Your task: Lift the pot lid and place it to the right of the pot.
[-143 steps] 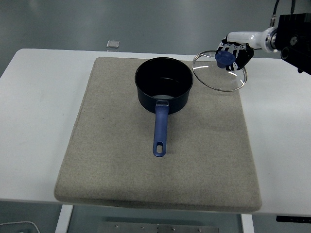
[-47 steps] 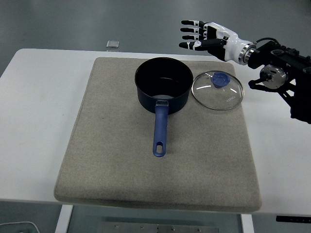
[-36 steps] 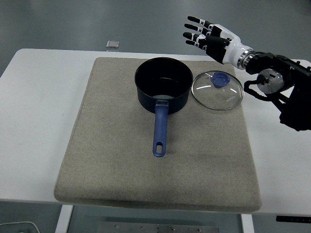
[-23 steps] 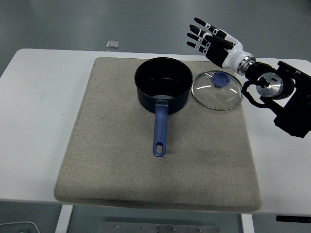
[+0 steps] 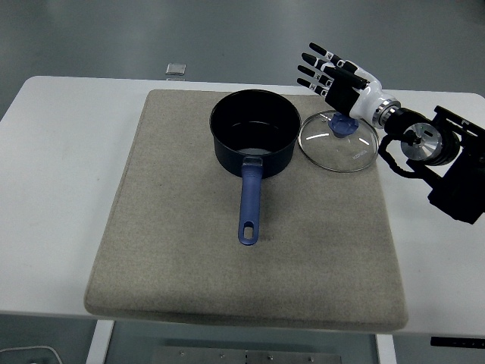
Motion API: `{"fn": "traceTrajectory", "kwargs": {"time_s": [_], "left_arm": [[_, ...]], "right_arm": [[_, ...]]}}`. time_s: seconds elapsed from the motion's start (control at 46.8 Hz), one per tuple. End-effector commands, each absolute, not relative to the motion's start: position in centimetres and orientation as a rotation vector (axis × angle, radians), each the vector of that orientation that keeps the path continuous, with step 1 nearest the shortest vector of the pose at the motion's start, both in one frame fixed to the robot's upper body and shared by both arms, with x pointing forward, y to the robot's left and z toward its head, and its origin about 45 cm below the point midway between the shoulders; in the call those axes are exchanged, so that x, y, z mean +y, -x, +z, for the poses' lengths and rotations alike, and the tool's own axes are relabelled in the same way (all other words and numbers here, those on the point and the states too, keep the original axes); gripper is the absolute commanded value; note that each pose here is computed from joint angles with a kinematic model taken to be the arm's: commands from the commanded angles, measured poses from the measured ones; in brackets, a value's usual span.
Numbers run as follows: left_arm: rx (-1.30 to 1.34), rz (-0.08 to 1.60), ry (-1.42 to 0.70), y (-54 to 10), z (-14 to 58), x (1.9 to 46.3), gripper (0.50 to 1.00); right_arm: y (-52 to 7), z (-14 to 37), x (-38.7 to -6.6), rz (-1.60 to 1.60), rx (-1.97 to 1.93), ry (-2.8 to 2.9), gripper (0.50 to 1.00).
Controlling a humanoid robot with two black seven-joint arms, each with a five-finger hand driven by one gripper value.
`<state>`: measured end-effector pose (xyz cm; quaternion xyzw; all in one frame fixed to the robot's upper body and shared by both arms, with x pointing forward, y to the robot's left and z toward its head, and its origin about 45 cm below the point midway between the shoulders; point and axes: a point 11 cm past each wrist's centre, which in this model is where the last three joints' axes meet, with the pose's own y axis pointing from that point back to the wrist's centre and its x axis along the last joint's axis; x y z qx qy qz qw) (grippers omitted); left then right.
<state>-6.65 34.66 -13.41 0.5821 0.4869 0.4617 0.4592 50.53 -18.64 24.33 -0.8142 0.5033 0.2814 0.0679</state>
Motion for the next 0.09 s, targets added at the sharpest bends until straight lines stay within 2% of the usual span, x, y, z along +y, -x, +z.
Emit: {"fn": "traceTrajectory", "kwargs": {"time_s": [0.0, 0.064], "left_arm": [[1.199, 1.137, -1.433, 6.65, -13.41, 34.66, 1.000], [1.199, 1.137, -1.433, 6.65, -13.41, 34.66, 1.000]], "right_arm": [[-50.59, 24.42, -19.02, 0.843, 1.524, 2.449, 0.901], [-50.58, 24.38, -19.01, 0.844, 1.524, 2.451, 0.901]]}}
